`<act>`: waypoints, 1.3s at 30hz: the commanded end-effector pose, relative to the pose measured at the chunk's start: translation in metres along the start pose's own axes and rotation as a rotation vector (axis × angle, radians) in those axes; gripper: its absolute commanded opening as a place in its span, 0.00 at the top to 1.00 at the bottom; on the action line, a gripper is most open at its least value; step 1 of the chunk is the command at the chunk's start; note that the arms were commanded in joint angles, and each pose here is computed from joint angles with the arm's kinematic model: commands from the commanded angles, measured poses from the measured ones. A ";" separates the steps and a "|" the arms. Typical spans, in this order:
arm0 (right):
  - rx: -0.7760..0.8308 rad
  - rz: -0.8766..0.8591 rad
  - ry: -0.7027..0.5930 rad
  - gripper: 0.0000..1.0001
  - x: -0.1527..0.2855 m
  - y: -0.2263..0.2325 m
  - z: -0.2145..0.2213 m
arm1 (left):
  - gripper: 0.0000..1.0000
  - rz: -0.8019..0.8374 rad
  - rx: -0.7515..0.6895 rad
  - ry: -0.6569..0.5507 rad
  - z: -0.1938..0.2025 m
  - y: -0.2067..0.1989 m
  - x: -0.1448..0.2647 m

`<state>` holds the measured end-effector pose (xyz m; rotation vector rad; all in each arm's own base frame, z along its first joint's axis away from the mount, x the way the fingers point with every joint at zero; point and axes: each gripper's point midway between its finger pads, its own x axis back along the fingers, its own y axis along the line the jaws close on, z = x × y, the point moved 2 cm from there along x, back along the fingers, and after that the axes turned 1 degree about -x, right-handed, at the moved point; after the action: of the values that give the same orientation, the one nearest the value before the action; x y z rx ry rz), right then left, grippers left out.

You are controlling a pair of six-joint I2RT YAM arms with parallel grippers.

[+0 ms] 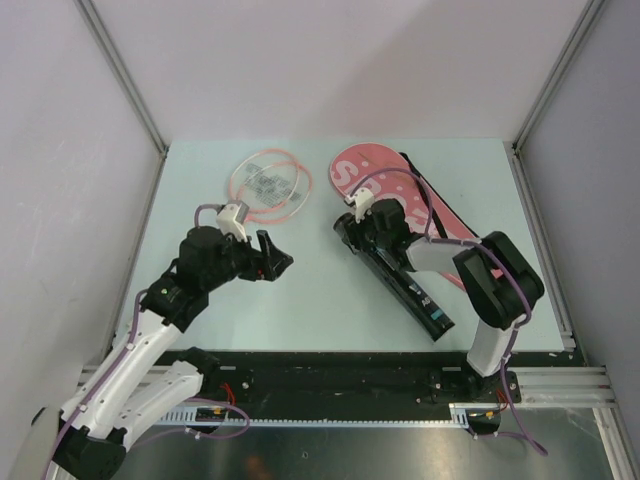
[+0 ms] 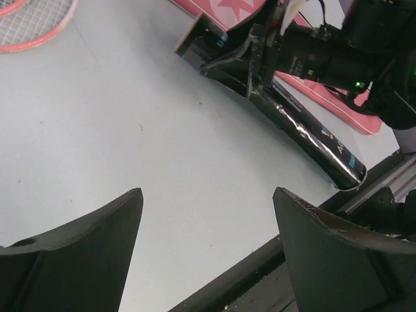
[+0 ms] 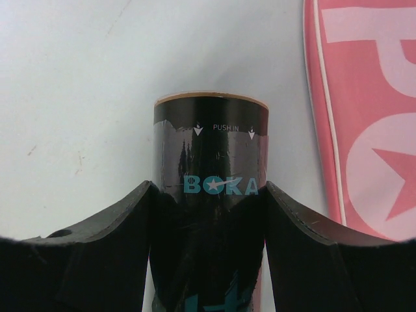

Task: Pack up the badminton gear

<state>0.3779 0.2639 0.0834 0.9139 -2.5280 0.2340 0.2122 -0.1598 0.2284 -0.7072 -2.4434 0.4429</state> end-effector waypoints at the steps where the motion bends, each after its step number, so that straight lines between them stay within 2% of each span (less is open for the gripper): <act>1: 0.103 -0.057 -0.076 0.86 -0.017 0.001 -0.028 | 0.14 0.051 0.033 -0.049 -0.007 -0.009 0.001; 4: 0.109 -0.083 -0.040 0.79 -0.026 0.003 -0.020 | 0.14 0.066 0.032 -0.048 -0.009 -0.011 0.000; 8: 0.064 -0.083 -0.011 0.59 -0.029 0.003 -0.014 | 0.14 0.078 0.016 -0.056 -0.012 -0.014 0.000; 13: 0.057 -0.095 0.026 0.50 -0.027 0.003 -0.010 | 0.14 0.089 0.009 -0.049 -0.011 -0.016 0.000; 15: 0.061 -0.101 0.076 0.41 -0.026 0.002 -0.001 | 0.15 0.107 0.016 -0.046 -0.012 -0.019 0.002; 16: 0.062 -0.107 0.083 0.30 -0.026 0.002 -0.001 | 0.15 0.113 0.019 -0.049 -0.012 -0.021 0.003; 17: 0.058 -0.123 0.097 0.01 -0.025 0.002 0.002 | 0.15 0.128 0.020 -0.058 -0.014 -0.024 0.007; 23: -0.013 -0.130 0.171 0.00 -0.008 0.001 0.000 | 0.15 0.193 0.044 -0.109 -0.023 -0.039 0.026; 26: -0.009 -0.078 0.316 0.00 0.014 0.005 0.022 | 0.15 0.215 0.030 -0.121 -0.027 -0.044 0.032; 33: -0.014 0.013 0.484 0.00 0.035 0.001 0.055 | 0.15 0.237 0.003 -0.133 -0.033 -0.050 0.037; 34: -0.014 0.102 0.494 0.01 0.037 -0.009 0.056 | 0.15 0.240 -0.001 -0.133 -0.033 -0.050 0.038; 36: -0.010 0.123 0.525 0.09 0.041 -0.008 0.062 | 0.15 0.248 -0.013 -0.134 -0.034 -0.052 0.039; 37: 0.009 0.166 0.529 0.22 0.043 -0.010 0.062 | 0.15 0.262 -0.019 -0.126 -0.033 -0.054 0.039; 39: 0.008 0.193 0.525 0.36 0.046 -0.011 0.061 | 0.15 0.270 -0.033 -0.116 -0.031 -0.054 0.038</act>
<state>0.3345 0.2300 0.0398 0.6949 -2.1010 0.4060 0.1865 -0.1731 0.2699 -0.9550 -2.4508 0.5736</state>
